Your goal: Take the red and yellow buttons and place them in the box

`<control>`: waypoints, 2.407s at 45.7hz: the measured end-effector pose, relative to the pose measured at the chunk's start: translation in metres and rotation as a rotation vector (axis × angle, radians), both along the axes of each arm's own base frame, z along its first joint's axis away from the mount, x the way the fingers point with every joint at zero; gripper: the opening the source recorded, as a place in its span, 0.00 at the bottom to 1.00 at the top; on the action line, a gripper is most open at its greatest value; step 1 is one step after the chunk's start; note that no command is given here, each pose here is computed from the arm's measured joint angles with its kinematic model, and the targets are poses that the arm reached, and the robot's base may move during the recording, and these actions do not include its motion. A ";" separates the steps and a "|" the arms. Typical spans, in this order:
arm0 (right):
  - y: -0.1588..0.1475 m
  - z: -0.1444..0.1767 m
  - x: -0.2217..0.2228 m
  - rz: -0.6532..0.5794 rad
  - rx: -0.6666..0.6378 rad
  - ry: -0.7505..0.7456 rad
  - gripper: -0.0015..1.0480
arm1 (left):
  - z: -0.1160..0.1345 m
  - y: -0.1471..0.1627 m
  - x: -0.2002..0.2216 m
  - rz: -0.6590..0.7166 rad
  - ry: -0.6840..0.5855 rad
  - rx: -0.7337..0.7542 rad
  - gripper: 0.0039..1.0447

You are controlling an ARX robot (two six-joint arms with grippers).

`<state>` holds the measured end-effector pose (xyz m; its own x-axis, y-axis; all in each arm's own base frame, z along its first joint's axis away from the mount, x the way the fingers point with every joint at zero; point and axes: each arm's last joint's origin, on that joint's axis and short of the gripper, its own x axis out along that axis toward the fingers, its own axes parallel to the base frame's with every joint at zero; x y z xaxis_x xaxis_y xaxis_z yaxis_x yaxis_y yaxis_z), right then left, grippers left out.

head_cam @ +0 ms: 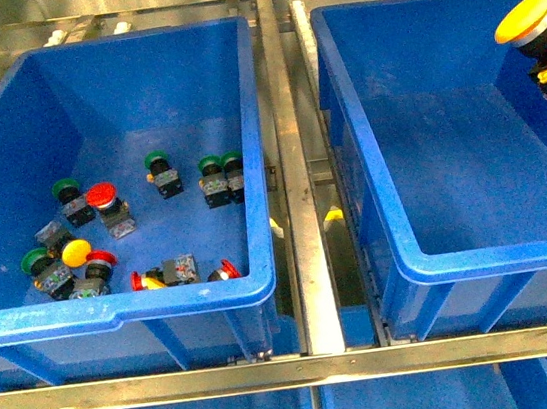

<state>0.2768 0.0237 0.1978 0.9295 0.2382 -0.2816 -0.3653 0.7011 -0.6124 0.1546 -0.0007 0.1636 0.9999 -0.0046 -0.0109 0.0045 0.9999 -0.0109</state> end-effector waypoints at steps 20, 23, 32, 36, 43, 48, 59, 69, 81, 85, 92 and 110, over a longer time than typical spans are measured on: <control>0.011 0.001 -0.002 -0.012 0.005 0.009 0.32 | 0.008 0.000 -0.024 0.005 -0.024 0.000 0.02; 0.012 0.002 -0.002 -0.008 0.006 0.004 0.32 | 0.008 0.000 -0.026 0.003 -0.025 0.000 0.02; 0.011 0.003 -0.004 -0.026 0.005 -0.001 0.32 | 0.010 0.000 -0.032 0.001 -0.031 0.001 0.02; 0.014 0.004 -0.005 -0.012 0.007 -0.004 0.32 | 0.010 0.000 -0.035 0.002 -0.033 0.001 0.02; 0.015 0.002 -0.006 -0.021 0.010 0.005 0.32 | 0.010 0.000 -0.040 0.002 -0.032 0.001 0.02; 0.015 0.001 -0.006 -0.025 0.014 0.008 0.32 | 0.010 0.000 -0.042 0.002 -0.032 0.001 0.02; 0.014 -0.001 -0.011 -0.017 0.025 0.015 0.32 | 0.009 0.000 -0.045 0.003 -0.031 0.001 0.02; 0.014 -0.004 -0.015 -0.011 0.028 0.029 0.32 | 0.005 0.001 -0.056 0.003 -0.011 0.002 0.02; 0.012 -0.004 -0.024 -0.008 0.043 0.028 0.32 | 0.005 0.000 -0.057 0.003 -0.015 0.003 0.02; 0.011 -0.006 -0.027 -0.006 0.048 0.033 0.32 | 0.006 0.000 -0.057 0.002 -0.016 0.003 0.02; 0.013 -0.005 -0.027 0.006 0.062 0.021 0.32 | 0.006 0.000 -0.057 0.002 -0.016 0.003 0.02; 0.020 -0.003 -0.019 0.045 0.091 0.007 0.32 | 0.006 0.000 -0.057 0.002 -0.016 0.004 0.02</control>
